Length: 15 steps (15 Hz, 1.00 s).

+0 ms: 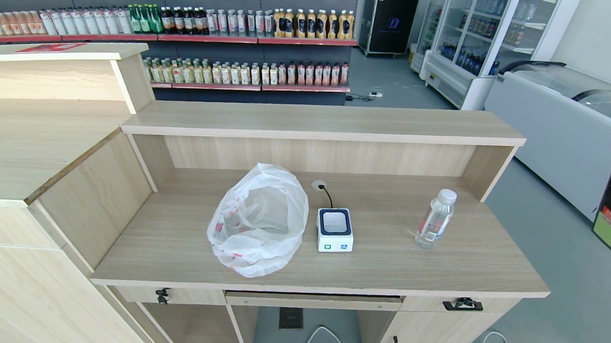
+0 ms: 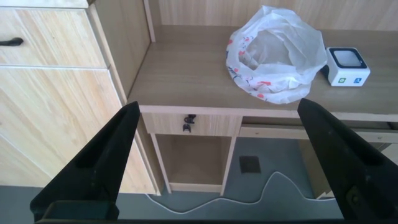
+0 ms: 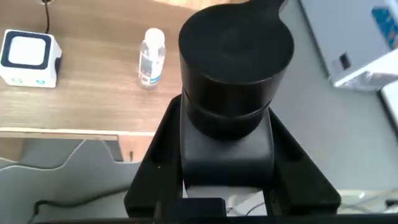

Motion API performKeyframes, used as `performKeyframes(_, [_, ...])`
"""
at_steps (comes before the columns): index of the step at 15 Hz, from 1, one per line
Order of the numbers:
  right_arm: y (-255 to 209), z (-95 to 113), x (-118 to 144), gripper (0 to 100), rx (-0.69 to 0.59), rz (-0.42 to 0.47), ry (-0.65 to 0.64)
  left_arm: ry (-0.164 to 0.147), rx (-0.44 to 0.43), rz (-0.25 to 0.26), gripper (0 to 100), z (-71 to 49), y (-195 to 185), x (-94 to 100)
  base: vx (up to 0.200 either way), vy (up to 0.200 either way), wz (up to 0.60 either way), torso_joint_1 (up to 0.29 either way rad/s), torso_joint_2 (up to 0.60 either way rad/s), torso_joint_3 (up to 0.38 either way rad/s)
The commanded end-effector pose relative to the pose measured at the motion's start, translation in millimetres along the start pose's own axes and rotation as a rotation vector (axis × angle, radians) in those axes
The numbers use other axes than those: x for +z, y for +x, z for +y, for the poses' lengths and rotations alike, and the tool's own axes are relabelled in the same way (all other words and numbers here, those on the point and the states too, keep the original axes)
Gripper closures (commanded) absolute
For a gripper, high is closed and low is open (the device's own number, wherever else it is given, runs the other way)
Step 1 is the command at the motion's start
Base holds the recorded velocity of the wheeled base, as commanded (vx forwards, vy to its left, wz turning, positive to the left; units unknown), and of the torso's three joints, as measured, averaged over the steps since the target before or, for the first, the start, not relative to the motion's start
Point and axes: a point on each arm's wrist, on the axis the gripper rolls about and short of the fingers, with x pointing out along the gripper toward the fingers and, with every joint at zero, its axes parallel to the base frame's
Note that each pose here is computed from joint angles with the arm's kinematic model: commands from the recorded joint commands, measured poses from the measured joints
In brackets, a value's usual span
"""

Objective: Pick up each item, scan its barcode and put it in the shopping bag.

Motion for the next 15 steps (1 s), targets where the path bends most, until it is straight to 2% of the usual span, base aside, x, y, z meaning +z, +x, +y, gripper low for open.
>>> performKeyframes(1, [49,-27,19,100,-0.063,0.155,0.178,0.000,0.001,0.000,0,0.0,0,0.0,0.000,0.000,0.00,0.000,0.00,0.000])
performKeyframes(5, [54,-39,9,100,0.043,0.150,0.235,0.000,0.001,0.000,0,0.0,0,0.0,0.000,0.000,0.00,0.000,0.00,0.000])
performKeyframes(8, [55,-32,15,100,0.133,0.086,0.284,0.000,0.001,0.000,0,0.0,0,0.0,0.000,0.000,0.60,0.002,0.00,0.004])
performKeyframes(13, [70,-19,7,100,0.180,0.132,0.351,0.000,0.001,0.000,0,0.0,0,0.0,0.000,0.000,0.60,0.008,0.00,0.000])
performKeyframes(15, [82,-14,0,100,0.205,0.104,0.399,0.000,0.001,0.000,0,0.0,0,0.0,0.000,0.000,0.60,0.002,0.00,0.005])
